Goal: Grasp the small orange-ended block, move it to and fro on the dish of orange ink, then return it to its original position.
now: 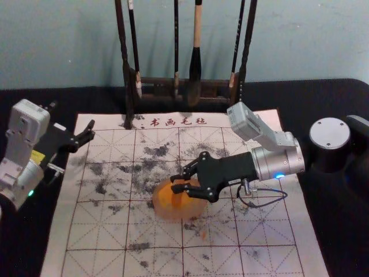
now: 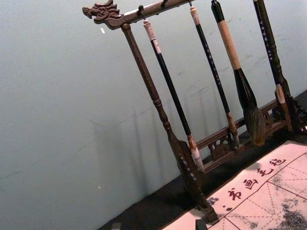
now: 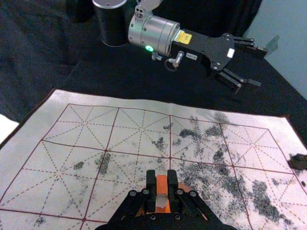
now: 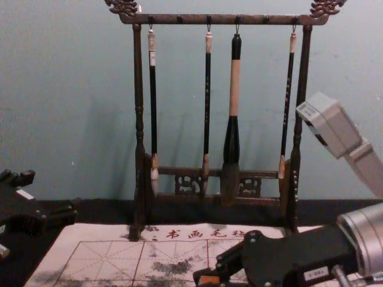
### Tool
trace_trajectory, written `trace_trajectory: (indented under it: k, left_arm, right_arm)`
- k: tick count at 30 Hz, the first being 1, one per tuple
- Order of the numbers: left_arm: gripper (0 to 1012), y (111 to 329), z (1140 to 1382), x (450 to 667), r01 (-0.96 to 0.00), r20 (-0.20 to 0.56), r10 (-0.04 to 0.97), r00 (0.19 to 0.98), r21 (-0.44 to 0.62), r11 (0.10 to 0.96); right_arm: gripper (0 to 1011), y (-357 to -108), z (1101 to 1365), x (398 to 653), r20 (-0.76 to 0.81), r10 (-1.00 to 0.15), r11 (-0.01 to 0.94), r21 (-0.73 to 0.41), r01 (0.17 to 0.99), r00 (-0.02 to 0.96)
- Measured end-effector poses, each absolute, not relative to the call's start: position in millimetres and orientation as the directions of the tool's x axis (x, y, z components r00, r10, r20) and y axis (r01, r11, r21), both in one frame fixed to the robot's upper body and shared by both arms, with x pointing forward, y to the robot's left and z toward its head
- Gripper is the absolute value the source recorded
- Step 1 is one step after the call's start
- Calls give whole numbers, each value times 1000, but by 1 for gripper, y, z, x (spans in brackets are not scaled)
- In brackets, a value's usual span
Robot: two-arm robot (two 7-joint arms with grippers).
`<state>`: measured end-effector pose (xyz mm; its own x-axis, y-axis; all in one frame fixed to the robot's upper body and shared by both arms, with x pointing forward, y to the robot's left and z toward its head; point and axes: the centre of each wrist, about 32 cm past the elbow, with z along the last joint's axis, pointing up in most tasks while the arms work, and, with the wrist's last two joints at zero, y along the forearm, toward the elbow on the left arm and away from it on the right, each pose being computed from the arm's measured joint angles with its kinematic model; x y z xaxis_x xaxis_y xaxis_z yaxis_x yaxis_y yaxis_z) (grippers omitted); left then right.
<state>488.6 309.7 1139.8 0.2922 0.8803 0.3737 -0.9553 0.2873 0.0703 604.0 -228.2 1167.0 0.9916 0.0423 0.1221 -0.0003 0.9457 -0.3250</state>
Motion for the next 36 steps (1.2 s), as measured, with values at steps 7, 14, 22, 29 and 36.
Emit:
trace_trajectory:
  k: [7, 14, 22, 29, 36]
  left_arm:
    - [1001, 310, 1140, 489, -955, 374, 880, 292, 70, 287]
    - [1001, 310, 1140, 489, -955, 374, 880, 292, 70, 287]
    - [1001, 310, 1140, 489, -955, 374, 880, 292, 70, 287]
    - [1001, 310, 1140, 489, -955, 374, 880, 292, 70, 287]
    - [1001, 310, 1140, 489, -955, 374, 880, 292, 70, 287]
  right_arm:
    - [147, -222, 1165, 607, 122, 51, 948, -320, -9, 991]
    - [147, -217, 1163, 611, 125, 55, 950, -313, -14, 991]
    - [147, -215, 1162, 615, 129, 37, 948, -319, 7, 991]
    - [147, -216, 1162, 618, 134, 14, 947, -321, 30, 991]
    - [147, -219, 1164, 619, 143, -4, 946, -321, 50, 990]
